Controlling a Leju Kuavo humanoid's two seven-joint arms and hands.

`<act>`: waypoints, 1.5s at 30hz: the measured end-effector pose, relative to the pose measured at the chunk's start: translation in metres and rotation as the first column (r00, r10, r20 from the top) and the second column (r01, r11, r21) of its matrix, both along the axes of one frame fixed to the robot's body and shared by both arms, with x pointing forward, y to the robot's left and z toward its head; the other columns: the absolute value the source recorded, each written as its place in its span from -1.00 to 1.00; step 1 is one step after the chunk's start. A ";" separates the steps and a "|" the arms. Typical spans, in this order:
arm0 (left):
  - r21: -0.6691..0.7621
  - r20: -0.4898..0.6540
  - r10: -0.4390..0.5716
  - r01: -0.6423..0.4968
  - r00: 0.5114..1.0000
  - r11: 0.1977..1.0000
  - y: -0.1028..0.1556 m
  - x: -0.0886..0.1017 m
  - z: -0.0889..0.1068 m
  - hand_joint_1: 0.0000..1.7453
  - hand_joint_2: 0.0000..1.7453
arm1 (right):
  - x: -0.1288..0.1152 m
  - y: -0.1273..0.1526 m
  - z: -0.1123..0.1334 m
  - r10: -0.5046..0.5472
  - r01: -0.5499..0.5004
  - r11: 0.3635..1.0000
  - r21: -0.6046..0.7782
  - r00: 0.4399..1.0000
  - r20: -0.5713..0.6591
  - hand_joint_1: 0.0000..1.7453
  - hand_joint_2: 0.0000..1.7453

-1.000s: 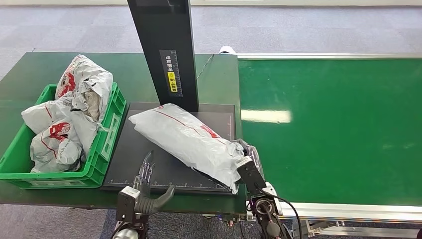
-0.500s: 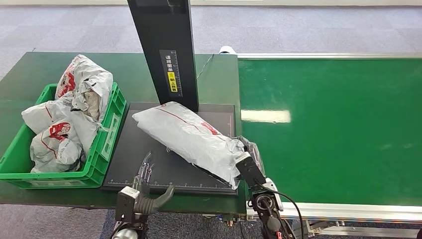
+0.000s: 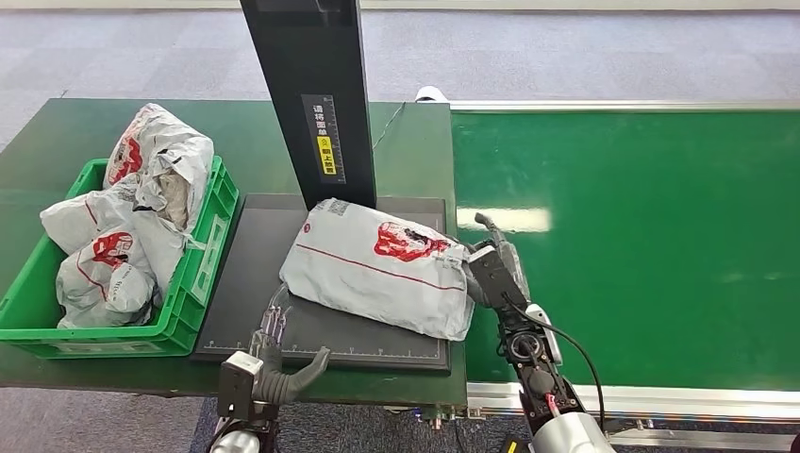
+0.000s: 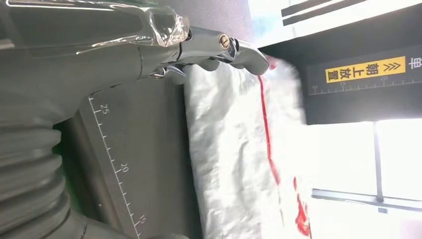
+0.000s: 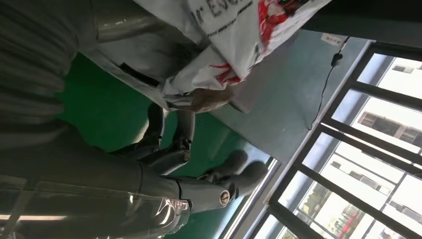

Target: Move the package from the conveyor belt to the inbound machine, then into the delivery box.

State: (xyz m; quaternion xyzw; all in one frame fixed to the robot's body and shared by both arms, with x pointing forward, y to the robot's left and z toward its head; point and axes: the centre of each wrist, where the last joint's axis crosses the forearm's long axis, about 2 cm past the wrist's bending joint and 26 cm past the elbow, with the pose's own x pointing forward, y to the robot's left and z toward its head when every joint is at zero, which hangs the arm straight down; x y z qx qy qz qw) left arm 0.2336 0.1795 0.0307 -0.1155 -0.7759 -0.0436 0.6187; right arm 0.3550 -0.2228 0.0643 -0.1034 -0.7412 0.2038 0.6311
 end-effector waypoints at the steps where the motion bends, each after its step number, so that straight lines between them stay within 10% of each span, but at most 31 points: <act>1: -0.001 -0.001 -0.001 0.001 1.000 1.000 0.000 0.000 0.000 -1.00 1.00 | 0.000 -0.001 -0.001 -0.006 0.006 1.000 -0.001 1.000 -0.002 -1.00 1.00; 22: -0.004 -0.006 0.006 -0.006 1.000 1.000 0.003 -0.002 0.000 -1.00 1.00 | -0.017 0.007 -0.016 0.088 -0.084 0.988 0.130 0.996 -0.029 -1.00 1.00; 31: 0.000 0.001 0.016 -0.016 1.000 1.000 0.008 -0.005 -0.003 -1.00 1.00 | -0.045 -0.012 -0.025 0.210 -0.176 0.712 0.680 0.977 0.033 -1.00 1.00; 45: 0.011 -0.001 0.025 -0.025 1.000 1.000 0.012 -0.005 -0.004 -1.00 1.00 | -0.051 -0.025 -0.023 0.188 -0.159 0.728 0.667 0.982 0.029 -1.00 1.00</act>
